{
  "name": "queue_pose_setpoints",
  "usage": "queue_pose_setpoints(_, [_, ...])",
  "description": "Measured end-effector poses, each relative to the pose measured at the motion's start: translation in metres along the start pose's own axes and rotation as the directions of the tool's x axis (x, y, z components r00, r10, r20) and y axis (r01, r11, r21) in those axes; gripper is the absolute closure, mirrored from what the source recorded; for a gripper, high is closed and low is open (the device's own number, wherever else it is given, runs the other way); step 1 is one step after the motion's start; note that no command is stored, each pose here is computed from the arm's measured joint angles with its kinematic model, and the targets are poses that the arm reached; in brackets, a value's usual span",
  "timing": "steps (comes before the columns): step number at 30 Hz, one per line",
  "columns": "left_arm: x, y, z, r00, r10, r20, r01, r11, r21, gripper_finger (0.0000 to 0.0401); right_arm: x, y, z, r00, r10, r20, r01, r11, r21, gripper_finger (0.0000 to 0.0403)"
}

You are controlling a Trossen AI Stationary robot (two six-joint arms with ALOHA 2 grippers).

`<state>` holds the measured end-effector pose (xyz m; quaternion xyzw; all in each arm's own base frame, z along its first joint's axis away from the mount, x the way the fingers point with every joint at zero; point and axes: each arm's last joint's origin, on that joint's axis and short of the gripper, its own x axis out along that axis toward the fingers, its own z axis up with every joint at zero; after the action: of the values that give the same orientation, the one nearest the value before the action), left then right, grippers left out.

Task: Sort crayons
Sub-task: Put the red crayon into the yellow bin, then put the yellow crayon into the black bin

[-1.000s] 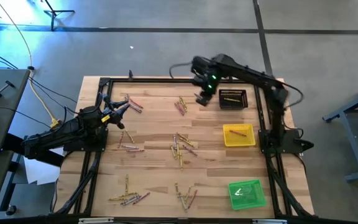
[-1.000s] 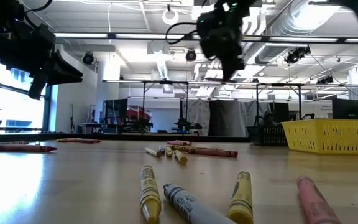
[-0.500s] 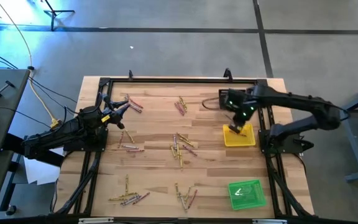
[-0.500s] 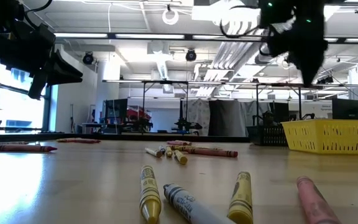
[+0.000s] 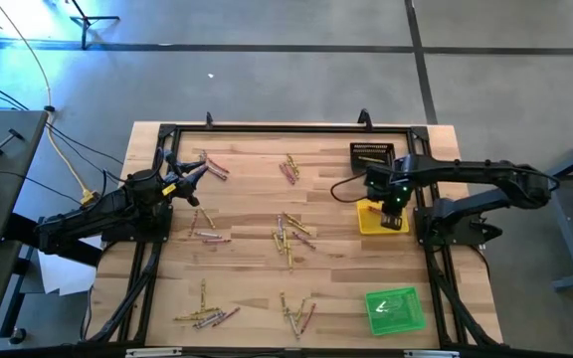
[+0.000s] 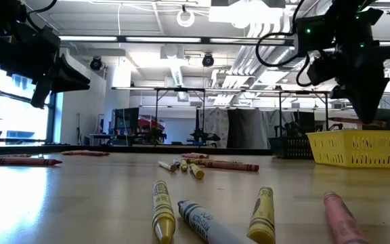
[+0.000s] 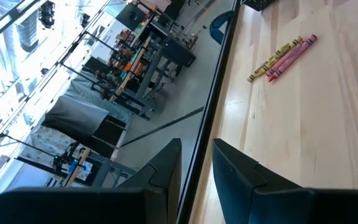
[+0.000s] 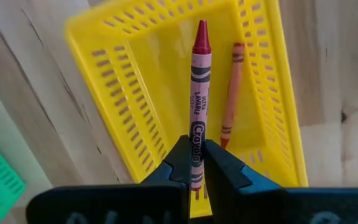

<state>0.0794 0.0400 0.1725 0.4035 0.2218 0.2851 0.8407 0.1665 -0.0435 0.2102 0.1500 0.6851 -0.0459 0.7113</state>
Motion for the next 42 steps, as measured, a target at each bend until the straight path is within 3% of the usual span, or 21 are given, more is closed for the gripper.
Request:
queue_pose_setpoints(9, [0.0, 0.0, 0.0, 1.0, 0.0, 0.0, 0.0, 1.0, 0.0, 0.0324, 0.0, 0.001, 0.002, 0.999, 0.032, 0.023, -0.032, 0.999, -0.004, 0.0347])
queue_pose_setpoints(17, [0.0, 0.0, 0.0, 1.0, 0.0, 0.0, 0.0, 1.0, 0.0, 0.0324, -0.001, 0.0, 0.004, 0.999, -0.017, 0.037, 0.017, 1.0, -0.006, 0.0317])
queue_pose_setpoints(21, [0.0, 0.0, 0.0, 1.0, 0.0, 0.0, 0.0, 1.0, 0.0, 0.0324, -0.001, -0.002, 0.012, 0.989, -0.082, 0.126, 0.083, 0.996, -0.009, 0.0317])
queue_pose_setpoints(25, [0.0, 0.0, 0.0, 1.0, 0.0, 0.0, 0.0, 1.0, 0.0, 0.0324, -0.008, -0.001, 0.027, 0.961, -0.085, 0.262, 0.085, 0.996, 0.009, 0.0318])
queue_pose_setpoints(32, [0.0, 0.0, 0.0, 1.0, 0.0, 0.0, 0.0, 1.0, 0.0, 0.0324, -0.036, -0.003, 0.069, 0.876, -0.205, 0.437, 0.162, 0.978, 0.134, 0.0318])
queue_pose_setpoints(36, [0.0, 0.0, 0.0, 1.0, 0.0, 0.0, 0.0, 1.0, 0.0, 0.0324, -0.035, -0.01, 0.107, 0.864, -0.198, 0.464, 0.138, 0.978, 0.159, 0.0318])
queue_pose_setpoints(42, [0.0, 0.0, 0.0, 1.0, 0.0, 0.0, 0.0, 1.0, 0.0, 0.0324, -0.026, -0.033, 0.173, 0.87, -0.224, 0.44, 0.081, 0.944, 0.32, 0.0318])
